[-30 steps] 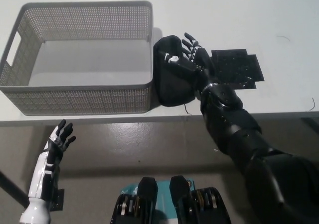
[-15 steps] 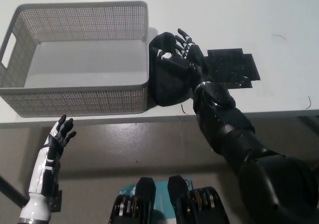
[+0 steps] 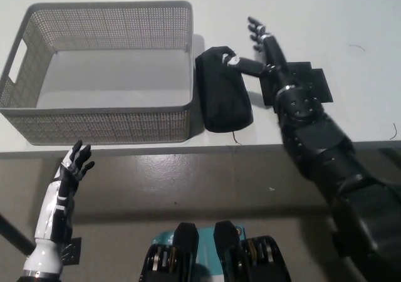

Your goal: Use the right hand to push the pencil case on the right hand side to the container on the left side

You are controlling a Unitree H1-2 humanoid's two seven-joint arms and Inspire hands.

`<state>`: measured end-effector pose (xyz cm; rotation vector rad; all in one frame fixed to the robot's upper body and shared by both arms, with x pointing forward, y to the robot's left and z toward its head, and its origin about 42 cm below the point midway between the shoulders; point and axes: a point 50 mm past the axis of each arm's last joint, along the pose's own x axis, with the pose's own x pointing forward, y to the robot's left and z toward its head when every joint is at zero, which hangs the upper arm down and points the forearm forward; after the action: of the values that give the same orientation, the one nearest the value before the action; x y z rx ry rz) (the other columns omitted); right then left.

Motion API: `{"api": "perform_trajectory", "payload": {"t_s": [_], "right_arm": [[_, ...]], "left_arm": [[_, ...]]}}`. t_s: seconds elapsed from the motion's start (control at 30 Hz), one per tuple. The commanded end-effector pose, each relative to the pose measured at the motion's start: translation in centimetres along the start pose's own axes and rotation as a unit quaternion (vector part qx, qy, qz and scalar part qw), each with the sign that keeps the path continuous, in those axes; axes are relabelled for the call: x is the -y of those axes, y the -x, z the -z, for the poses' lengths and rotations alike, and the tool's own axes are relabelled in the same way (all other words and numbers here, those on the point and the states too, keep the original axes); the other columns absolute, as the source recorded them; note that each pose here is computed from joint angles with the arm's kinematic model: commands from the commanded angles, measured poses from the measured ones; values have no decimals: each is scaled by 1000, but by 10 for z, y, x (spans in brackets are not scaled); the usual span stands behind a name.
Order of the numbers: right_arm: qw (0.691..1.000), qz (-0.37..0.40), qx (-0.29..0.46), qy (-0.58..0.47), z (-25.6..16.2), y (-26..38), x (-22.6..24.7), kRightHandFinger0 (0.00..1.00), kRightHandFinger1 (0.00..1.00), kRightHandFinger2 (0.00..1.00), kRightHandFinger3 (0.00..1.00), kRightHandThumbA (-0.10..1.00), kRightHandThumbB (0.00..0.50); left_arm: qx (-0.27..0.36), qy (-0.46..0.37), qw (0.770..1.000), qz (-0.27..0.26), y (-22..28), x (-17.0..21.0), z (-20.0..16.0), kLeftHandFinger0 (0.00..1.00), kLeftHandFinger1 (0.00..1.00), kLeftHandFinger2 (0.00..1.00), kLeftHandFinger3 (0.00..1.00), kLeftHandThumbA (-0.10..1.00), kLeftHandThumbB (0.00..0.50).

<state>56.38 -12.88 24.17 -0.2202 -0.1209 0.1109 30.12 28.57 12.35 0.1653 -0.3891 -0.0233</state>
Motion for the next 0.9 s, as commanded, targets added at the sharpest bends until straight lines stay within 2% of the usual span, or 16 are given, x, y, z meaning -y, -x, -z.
{"api": "perform_trajectory", "payload": {"t_s": [0.0,0.03,0.1,0.17,0.23,0.27,0.33,0.4,0.47,0.67,0.87], "right_arm": [[995,21,84,39,-45,-15,20,1000,1000,1000,1000,1000,323],[995,22,85,37,-46,-15,23,1000,1000,1000,1000,1000,348],[994,28,97,29,-48,-15,31,1000,1000,1000,1000,1000,342],[991,35,125,22,-52,-11,39,1000,1000,1000,1000,1000,314],[985,46,166,-9,-59,-1,44,1000,1000,1000,1000,1000,325],[982,48,181,-19,-61,5,47,1000,1000,1000,1000,1000,350],[976,49,211,-39,-65,28,53,1000,1000,1000,1000,1000,335],[969,50,235,-55,-65,47,57,1000,1000,1000,1000,1000,274],[963,50,253,-74,-59,71,60,1000,1000,1000,1000,1000,258],[956,55,269,-104,-11,153,64,1000,1000,1000,1000,1000,260],[966,40,226,-118,47,208,60,1000,1000,1000,1000,1000,219]], "left_arm": [[26,-15,1000,4,-12,-8,-11,1000,1000,1000,1000,1000,104],[27,-15,1000,4,-12,-8,-11,1000,1000,1000,1000,1000,105],[29,-13,999,3,-13,-6,-11,1000,1000,1000,1000,1000,103],[31,-11,999,7,-13,-7,-11,1000,1000,1000,1000,1000,97],[34,-17,999,5,-16,-7,-12,1000,1000,1000,1000,1000,96],[33,-19,999,6,-17,-8,-13,1000,1000,1000,1000,1000,105],[34,-20,999,6,-19,-10,-14,1000,1000,1000,1000,1000,104],[38,-21,999,7,-23,-11,-16,1000,1000,1000,1000,1000,92],[42,-21,999,8,-25,-11,-17,1000,1000,1000,1000,1000,88],[41,-19,999,20,-31,-7,-19,1000,1000,1000,1000,1000,81],[44,-28,999,15,-33,-10,-20,1000,1000,1000,1000,1000,92]]}}
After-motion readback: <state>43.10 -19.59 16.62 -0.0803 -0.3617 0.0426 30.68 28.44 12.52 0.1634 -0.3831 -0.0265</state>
